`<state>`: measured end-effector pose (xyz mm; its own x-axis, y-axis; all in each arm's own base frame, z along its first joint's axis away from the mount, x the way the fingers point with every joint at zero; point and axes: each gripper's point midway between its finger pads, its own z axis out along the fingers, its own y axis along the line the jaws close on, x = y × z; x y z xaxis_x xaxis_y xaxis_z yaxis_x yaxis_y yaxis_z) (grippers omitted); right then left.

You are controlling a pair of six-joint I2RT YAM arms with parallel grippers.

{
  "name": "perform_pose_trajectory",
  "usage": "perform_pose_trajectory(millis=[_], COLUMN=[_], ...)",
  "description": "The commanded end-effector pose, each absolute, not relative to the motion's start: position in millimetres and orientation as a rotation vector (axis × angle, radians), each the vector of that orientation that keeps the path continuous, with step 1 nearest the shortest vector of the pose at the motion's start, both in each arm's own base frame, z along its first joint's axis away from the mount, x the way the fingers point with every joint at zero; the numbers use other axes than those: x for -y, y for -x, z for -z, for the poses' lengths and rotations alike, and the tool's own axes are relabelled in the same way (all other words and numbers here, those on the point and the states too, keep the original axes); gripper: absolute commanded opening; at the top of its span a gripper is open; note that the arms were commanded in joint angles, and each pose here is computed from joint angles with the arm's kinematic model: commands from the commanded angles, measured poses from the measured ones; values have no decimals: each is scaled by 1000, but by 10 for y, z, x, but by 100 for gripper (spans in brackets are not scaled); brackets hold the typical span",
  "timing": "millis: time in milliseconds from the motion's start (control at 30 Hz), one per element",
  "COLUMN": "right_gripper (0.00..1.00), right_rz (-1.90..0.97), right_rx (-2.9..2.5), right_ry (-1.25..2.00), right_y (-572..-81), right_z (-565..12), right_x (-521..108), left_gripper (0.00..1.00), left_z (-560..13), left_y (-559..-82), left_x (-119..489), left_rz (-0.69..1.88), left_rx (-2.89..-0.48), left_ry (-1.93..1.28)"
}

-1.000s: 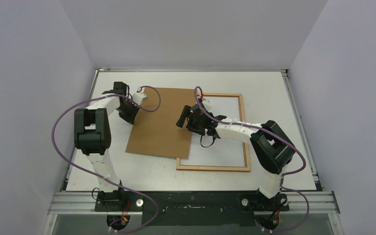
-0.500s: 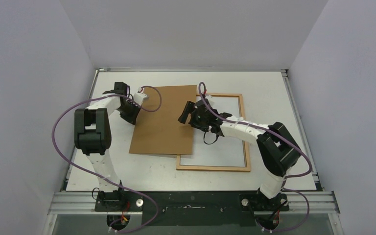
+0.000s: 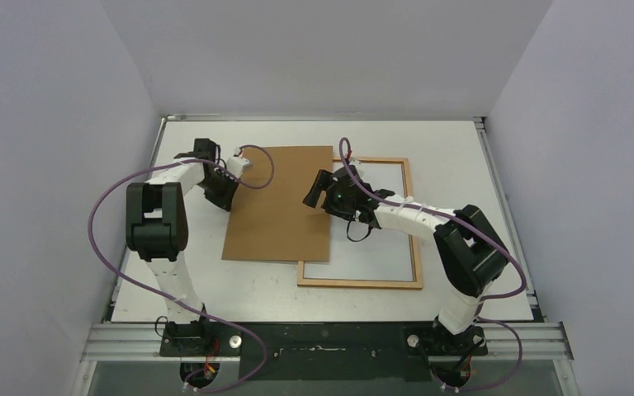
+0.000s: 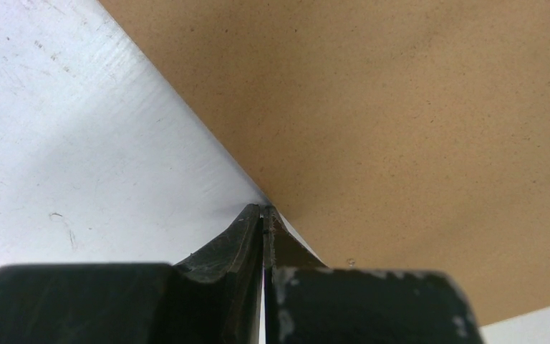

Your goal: Put the photo into the frame

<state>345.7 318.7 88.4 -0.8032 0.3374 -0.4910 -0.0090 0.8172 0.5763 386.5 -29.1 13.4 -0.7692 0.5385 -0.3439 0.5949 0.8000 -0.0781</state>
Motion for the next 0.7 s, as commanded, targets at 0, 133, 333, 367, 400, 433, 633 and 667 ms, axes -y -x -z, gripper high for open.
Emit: perform_pose_trajectory(millis=[0, 133, 333, 367, 400, 433, 633, 667], right_gripper=[90, 90, 90, 90, 90, 90, 90, 90], right_rz=[-849, -805, -763, -754, -746, -738, -741, -748], right_rx=[-2335, -2351, -2311, -2304, -2300, -2297, -2309, -2311], right_ry=[-215, -195, -171, -167, -166, -164, -177, -179], right_y=[-3470, -3465, -3562, -3598, -3632, -3663, -3796, -3796], right_z=[-1071, -1056, -1180, -1203, -1221, -1228, -1094, -1068], right_x=[-3279, -3231, -3146, -3122, -3103, -3086, -3003, -3009], left_gripper=[1, 1, 0, 0, 0, 0, 0, 0], left_z=[69, 54, 56, 53, 47, 45, 42, 37], left_y=[-3544, -3551, -3543, -3545, -3548, -3551, -3553, -3558], left_x=[474, 470, 439, 434, 431, 428, 426, 427], left_rz=[425, 424, 419, 418, 417, 417, 420, 418], left_rx=[-2793, -2790, -2795, -2794, -2794, -2794, -2796, -2795], left_ry=[-877, -873, -870, -869, -869, -866, -862, -863])
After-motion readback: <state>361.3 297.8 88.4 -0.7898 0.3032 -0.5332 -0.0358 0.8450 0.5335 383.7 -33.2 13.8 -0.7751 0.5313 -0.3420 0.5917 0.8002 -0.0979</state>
